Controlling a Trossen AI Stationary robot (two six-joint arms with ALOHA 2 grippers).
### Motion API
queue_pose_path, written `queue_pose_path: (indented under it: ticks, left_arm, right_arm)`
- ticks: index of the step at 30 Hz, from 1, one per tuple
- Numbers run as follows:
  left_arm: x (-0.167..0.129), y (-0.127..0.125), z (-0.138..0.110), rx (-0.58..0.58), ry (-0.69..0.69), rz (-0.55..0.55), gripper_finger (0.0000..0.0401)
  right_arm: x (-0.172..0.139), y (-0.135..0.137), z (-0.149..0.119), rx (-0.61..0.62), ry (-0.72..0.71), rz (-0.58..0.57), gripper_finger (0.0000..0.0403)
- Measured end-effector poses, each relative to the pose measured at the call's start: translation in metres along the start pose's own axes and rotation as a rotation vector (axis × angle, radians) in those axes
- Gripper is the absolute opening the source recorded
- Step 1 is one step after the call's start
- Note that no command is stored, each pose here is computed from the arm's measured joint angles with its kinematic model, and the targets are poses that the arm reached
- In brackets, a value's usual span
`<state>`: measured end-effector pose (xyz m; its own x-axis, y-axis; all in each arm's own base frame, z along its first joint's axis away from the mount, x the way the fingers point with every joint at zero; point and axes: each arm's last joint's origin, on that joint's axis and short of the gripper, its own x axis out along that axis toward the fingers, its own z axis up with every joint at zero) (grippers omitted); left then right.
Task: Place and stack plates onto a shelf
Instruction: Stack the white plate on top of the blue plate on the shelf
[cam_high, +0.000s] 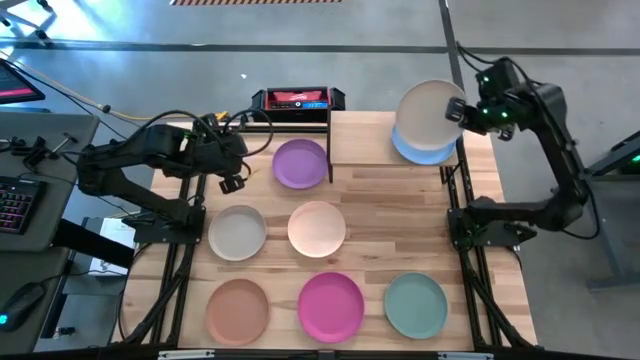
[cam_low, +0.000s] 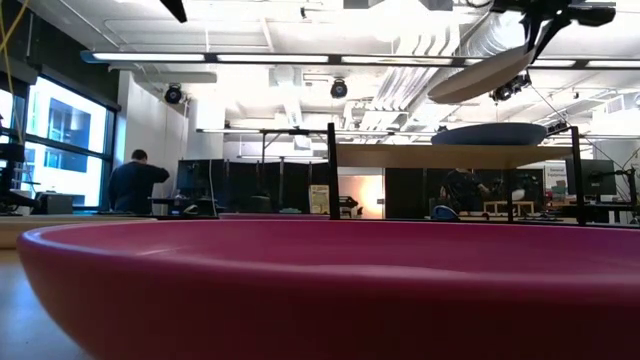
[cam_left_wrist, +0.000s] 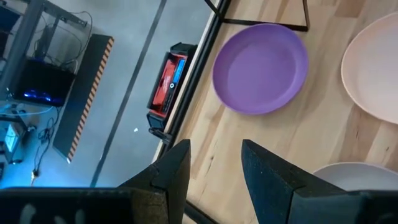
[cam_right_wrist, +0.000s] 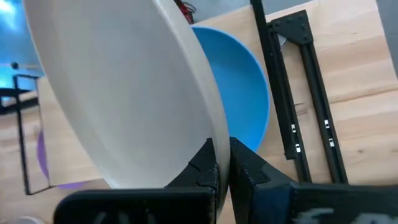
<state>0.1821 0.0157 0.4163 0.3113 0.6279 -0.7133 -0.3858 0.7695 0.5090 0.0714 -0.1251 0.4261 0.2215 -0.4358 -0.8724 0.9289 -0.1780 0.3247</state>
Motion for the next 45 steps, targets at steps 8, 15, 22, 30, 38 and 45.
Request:
queue_pose_path:
  ticks: [8, 15, 22, 30, 38, 45]
  left_arm:
    - [0.0, 0.0, 0.002, 0.021, -0.021, -0.001, 0.0133]
    - [0.0, 0.0, 0.002, 0.023, -0.021, 0.001, 0.0133]
    - [0.0, 0.0, 0.002, 0.021, -0.021, 0.002, 0.0133]
    - [0.0, 0.0, 0.002, 0.014, -0.021, 0.003, 0.0133]
    - [0.0, 0.0, 0.002, 0.014, -0.021, 0.004, 0.0133]
    - [0.0, 0.0, 0.002, 0.014, -0.021, 0.004, 0.0133]
  right_arm:
    - [0.009, -0.016, -0.017, 0.045, -0.026, 0.017, 0.0]
    - [0.036, -0.029, -0.032, 0.116, -0.101, 0.152, 0.0]
    - [0.074, -0.04, -0.047, 0.19, -0.076, 0.187, 0.0]
    - [0.093, -0.053, -0.06, 0.25, -0.075, 0.196, 0.0]
    - [0.093, -0.059, -0.062, 0.279, -0.09, 0.191, 0.0]
    - [0.093, -0.059, -0.062, 0.27, -0.089, 0.188, 0.0]
